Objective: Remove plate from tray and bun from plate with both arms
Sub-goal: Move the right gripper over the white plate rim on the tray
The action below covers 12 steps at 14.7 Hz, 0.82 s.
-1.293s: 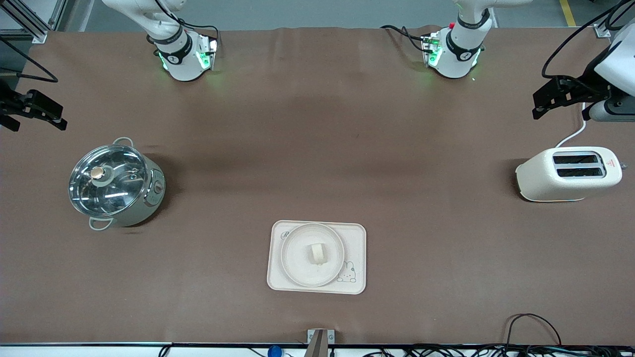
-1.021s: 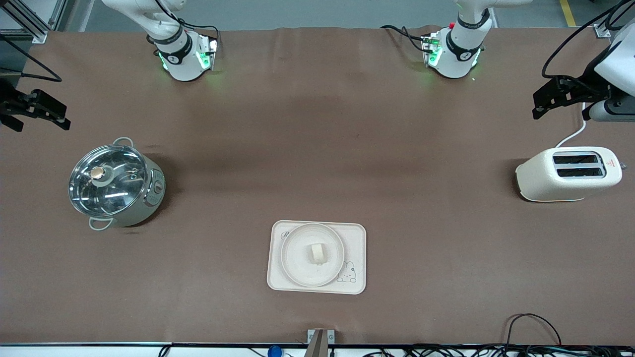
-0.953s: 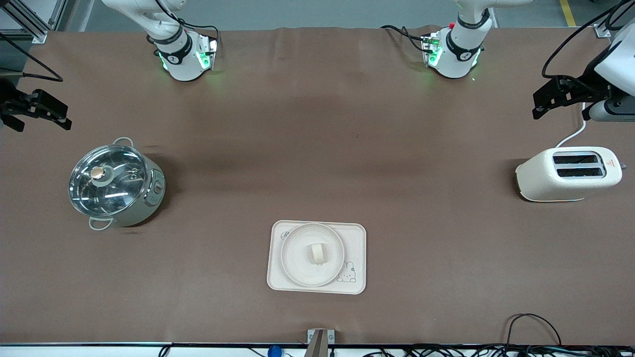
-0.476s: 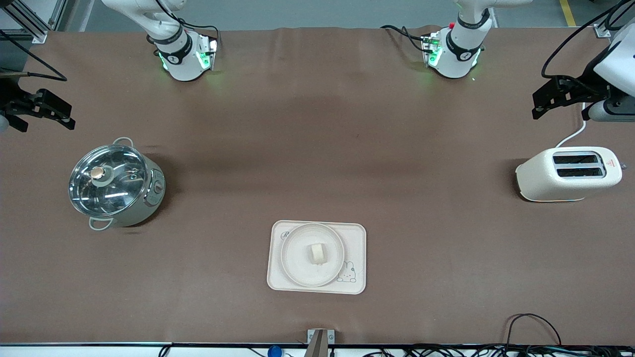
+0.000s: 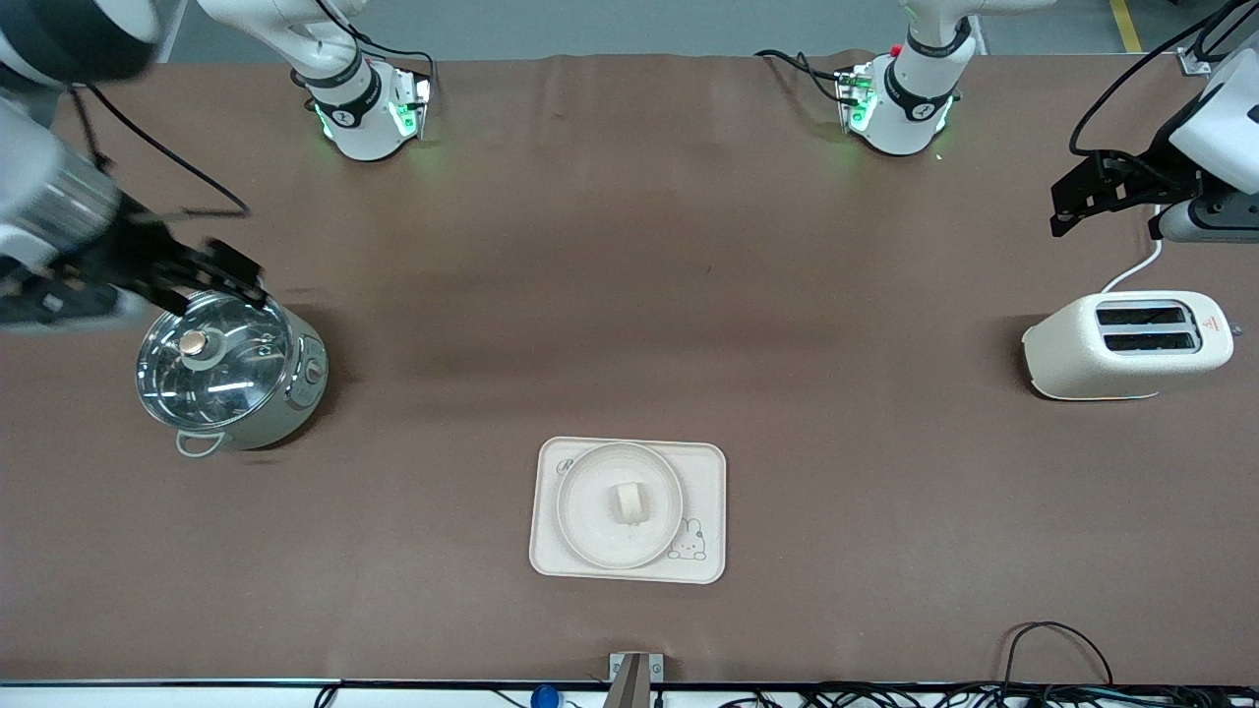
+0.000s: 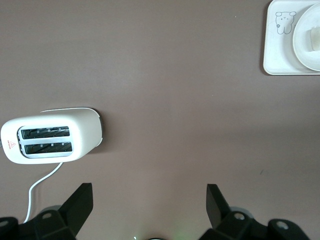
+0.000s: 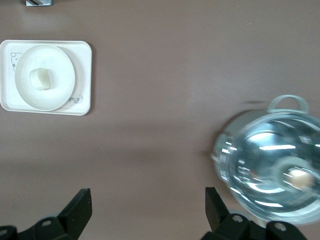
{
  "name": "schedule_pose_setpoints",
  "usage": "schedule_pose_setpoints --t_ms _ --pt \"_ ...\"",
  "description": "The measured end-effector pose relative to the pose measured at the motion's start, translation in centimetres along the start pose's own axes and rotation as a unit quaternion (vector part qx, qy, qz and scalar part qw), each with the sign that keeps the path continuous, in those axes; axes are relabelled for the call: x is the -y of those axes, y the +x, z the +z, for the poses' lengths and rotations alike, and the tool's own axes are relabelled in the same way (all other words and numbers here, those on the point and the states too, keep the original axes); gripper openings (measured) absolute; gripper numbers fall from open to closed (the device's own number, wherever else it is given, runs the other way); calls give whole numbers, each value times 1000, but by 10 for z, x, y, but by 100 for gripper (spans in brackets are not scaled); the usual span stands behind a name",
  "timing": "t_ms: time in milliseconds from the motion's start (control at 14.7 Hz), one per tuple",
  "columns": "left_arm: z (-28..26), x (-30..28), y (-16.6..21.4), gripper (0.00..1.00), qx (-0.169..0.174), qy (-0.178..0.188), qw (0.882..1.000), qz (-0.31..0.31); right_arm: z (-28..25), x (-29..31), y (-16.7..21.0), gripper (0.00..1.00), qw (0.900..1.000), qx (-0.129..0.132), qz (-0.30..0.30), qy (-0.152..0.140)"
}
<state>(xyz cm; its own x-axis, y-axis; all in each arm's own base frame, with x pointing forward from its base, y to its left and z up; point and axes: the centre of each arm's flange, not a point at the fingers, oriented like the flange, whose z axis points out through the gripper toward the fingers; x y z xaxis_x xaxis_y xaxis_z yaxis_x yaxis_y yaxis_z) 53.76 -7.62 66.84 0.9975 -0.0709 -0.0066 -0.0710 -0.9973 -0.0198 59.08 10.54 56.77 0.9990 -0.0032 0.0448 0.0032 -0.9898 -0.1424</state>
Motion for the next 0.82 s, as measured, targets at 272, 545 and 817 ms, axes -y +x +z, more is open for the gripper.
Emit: schedule_pose_setpoints --t_ms 272,545,817 --pt "1 0 0 100 1 0 1000 0 95 49 35 100 999 0 25 33" --pt "1 -1 0 100 2 0 1000 1 176 96 50 100 996 -7 58 61" --pt "3 -2 0 100 3 -4 1000 2 228 118 59 100 995 -22 68 67"
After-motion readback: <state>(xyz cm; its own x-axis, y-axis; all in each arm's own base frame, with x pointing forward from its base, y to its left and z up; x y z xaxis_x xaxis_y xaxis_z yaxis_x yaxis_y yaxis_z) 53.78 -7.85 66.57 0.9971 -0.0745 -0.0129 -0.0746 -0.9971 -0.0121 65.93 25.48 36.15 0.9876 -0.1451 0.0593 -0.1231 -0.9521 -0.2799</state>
